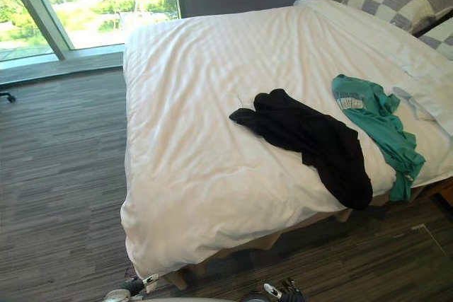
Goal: Tidy the bed and pick cloth on bed and put in laundry
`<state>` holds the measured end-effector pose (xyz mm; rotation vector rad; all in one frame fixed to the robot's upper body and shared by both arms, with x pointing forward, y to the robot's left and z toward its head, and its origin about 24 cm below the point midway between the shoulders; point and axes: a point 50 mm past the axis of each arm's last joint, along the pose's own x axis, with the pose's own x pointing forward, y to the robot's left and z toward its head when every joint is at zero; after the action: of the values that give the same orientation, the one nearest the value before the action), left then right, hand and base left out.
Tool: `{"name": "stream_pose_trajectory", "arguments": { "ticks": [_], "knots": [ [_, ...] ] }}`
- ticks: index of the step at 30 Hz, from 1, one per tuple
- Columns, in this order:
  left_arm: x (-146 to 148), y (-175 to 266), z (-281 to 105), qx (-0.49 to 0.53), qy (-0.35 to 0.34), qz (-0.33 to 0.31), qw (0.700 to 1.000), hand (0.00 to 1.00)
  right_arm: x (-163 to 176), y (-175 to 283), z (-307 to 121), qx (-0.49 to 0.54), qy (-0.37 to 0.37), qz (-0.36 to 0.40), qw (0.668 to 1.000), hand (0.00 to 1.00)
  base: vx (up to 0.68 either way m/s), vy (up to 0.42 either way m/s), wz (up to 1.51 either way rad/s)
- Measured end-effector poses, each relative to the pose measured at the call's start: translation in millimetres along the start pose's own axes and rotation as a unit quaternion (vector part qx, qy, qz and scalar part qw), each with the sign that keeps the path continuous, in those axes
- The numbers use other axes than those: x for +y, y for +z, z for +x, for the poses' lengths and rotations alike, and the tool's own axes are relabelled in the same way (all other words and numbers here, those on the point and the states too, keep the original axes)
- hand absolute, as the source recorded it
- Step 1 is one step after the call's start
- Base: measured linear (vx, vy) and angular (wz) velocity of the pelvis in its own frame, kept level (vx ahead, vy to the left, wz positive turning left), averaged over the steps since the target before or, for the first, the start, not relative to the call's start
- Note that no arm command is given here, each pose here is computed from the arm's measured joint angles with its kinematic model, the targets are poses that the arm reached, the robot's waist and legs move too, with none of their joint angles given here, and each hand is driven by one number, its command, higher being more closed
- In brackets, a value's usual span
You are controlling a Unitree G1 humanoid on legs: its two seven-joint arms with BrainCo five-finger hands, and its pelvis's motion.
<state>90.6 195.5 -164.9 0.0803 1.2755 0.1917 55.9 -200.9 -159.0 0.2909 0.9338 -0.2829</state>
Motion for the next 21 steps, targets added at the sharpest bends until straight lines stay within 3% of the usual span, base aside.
{"name": "stream_pose_trajectory", "arguments": {
  "ticks": [11, 16, 21],
  "knots": [
    [-1, -1, -2, -0.01, 0.002, -0.016, 1.0, 0.0, 2, 7, -1, -0.04, 0.002, 0.0, 0.999, 0.0, -0.02, -0.011, -0.48],
    [-13, 8, -2, -0.036, -0.015, -0.024, 0.999, 0.0, -8, 35, 9, -0.064, -0.009, -0.027, 0.998, 0.0, -0.09, 0.017, -0.81],
    [4, 13, -1, -0.049, -0.003, 0.0, 0.999, 0.0, 12, 38, 15, -0.053, 0.022, -0.048, 0.997, 0.0, -0.06, -0.127, -0.6]
  ]
}}
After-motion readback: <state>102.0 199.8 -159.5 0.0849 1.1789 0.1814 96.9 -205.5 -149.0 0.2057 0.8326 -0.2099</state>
